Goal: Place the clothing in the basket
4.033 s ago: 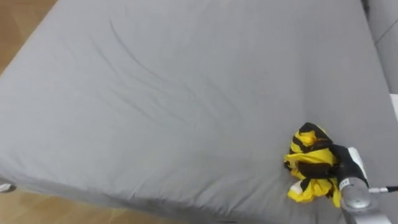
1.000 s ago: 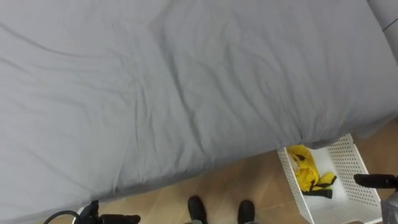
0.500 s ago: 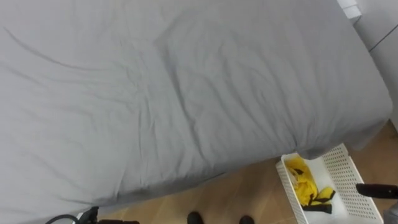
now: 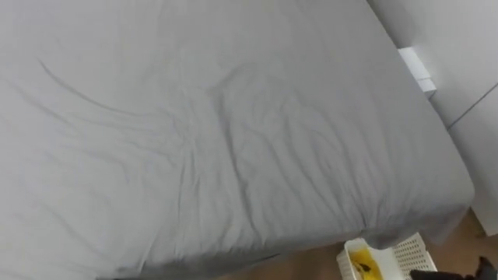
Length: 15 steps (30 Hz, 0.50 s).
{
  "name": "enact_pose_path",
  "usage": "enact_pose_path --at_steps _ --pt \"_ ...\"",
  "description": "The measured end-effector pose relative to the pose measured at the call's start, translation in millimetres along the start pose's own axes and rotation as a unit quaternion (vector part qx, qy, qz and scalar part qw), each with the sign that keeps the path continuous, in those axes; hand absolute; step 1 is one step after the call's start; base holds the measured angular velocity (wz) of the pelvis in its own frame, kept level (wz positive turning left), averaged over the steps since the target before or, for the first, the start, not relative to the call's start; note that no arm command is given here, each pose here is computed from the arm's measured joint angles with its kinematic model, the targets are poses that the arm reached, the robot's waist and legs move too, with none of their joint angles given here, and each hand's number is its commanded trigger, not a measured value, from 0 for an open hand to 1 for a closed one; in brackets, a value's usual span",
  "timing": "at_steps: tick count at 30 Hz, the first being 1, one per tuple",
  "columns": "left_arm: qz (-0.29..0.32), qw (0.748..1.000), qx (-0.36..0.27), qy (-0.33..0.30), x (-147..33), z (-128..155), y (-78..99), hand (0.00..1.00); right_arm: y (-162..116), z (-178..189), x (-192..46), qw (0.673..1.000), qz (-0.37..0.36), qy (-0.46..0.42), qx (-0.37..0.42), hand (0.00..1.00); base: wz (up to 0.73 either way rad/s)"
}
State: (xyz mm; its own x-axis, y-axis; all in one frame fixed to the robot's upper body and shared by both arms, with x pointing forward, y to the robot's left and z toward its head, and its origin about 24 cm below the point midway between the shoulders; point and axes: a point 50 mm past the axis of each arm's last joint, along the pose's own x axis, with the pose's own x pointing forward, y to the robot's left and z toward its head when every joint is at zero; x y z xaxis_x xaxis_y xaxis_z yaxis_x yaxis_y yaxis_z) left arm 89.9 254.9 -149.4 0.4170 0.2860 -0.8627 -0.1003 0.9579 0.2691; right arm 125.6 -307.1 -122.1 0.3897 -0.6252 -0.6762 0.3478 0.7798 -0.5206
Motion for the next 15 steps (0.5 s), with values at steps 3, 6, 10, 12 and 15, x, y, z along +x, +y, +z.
enact_pose_path --at_steps 3,6,10,12,15 --pt "0.007 1.000 0.013 0.011 -2.9 -11.6 -2.2 0.00 15.2 -15.3 -6.8 0.999 0.041 0.016 -0.019 0.00 0.24" --pt "0.013 1.000 0.000 0.013 -5.1 -17.5 -6.6 0.00 31.2 -29.8 -15.2 0.995 0.087 0.033 -0.028 0.00 0.23" --pt "0.007 1.000 0.017 0.019 -8.1 -26.4 -13.1 0.00 46.1 -42.1 -23.9 0.989 0.139 0.049 -0.032 0.00 0.22" --pt "0.005 1.000 0.018 0.017 -8.6 -27.2 -14.9 0.00 50.4 -46.2 -26.9 0.986 0.156 0.055 -0.030 0.00 0.16" --pt "0.006 1.000 0.003 0.022 -9.8 -30.9 -17.3 0.00 55.1 -50.0 -30.0 0.982 0.177 0.060 -0.030 0.00 0.14"
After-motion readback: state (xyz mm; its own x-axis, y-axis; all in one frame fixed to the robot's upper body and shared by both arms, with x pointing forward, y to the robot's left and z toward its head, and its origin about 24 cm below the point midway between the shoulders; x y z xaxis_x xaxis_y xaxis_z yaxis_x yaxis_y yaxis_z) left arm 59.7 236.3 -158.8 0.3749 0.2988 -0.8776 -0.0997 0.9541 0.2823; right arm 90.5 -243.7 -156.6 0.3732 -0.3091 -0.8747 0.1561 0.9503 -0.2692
